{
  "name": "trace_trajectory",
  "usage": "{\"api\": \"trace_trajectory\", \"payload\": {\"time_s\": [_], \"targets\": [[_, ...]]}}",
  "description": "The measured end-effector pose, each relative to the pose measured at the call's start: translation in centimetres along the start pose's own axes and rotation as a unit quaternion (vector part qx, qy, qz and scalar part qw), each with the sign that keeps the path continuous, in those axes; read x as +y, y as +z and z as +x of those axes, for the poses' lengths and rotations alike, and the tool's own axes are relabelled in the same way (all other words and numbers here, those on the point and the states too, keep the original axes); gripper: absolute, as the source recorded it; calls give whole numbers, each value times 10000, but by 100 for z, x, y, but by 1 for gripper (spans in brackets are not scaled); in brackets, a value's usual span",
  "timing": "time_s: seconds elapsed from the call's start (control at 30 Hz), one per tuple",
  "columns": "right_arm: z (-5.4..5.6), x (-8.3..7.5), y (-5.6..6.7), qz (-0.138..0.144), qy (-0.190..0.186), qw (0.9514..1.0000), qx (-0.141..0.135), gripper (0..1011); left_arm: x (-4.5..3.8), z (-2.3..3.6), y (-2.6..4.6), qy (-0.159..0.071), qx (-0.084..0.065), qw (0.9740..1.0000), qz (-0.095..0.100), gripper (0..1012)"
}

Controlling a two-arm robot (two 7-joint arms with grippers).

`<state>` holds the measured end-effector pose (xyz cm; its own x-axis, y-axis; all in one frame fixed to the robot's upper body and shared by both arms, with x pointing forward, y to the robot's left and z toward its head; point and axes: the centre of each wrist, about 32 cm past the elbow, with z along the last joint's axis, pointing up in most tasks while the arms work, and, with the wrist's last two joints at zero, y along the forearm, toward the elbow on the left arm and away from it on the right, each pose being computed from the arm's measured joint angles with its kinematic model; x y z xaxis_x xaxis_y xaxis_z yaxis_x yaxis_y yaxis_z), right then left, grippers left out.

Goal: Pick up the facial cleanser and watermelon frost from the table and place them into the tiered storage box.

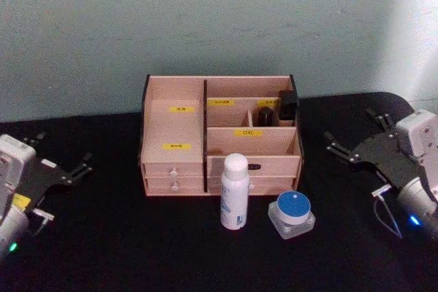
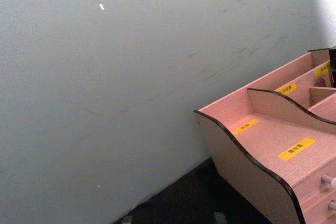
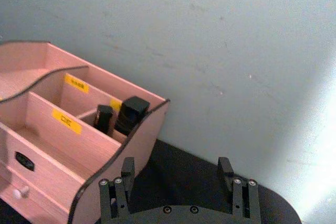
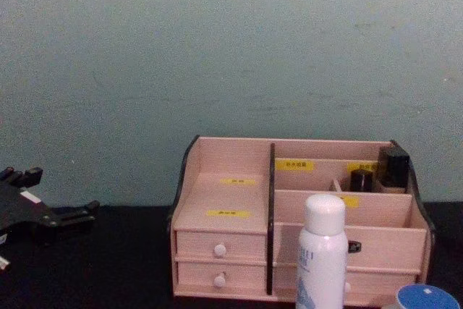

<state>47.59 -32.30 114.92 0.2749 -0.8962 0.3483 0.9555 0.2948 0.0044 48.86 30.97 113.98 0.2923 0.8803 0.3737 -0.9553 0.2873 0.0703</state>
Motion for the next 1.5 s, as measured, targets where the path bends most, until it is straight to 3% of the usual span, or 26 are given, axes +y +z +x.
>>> {"api": "trace_trajectory", "payload": {"time_s": [0.3, 0.53, 0.77, 0.97, 1.5], "targets": [[36, -199, 84, 356, 440, 9984, -5, 1002, 0, 0, 0, 0, 0, 10000, 0, 1001], [9, -313, 100, 506, 1013, 9936, -37, 1000, 0, 0, 0, 0, 0, 10000, 0, 1001], [-66, -352, 84, 534, 1655, 9847, -62, 1000, 0, 0, 0, 0, 0, 10000, 0, 1001], [-138, -330, 46, 504, 2305, 9718, 22, 1002, 0, 0, 0, 0, 0, 10000, 0, 1001], [-234, -121, -50, 349, 2986, 9522, 537, 1000, 0, 0, 0, 0, 0, 10000, 0, 1001]]}}
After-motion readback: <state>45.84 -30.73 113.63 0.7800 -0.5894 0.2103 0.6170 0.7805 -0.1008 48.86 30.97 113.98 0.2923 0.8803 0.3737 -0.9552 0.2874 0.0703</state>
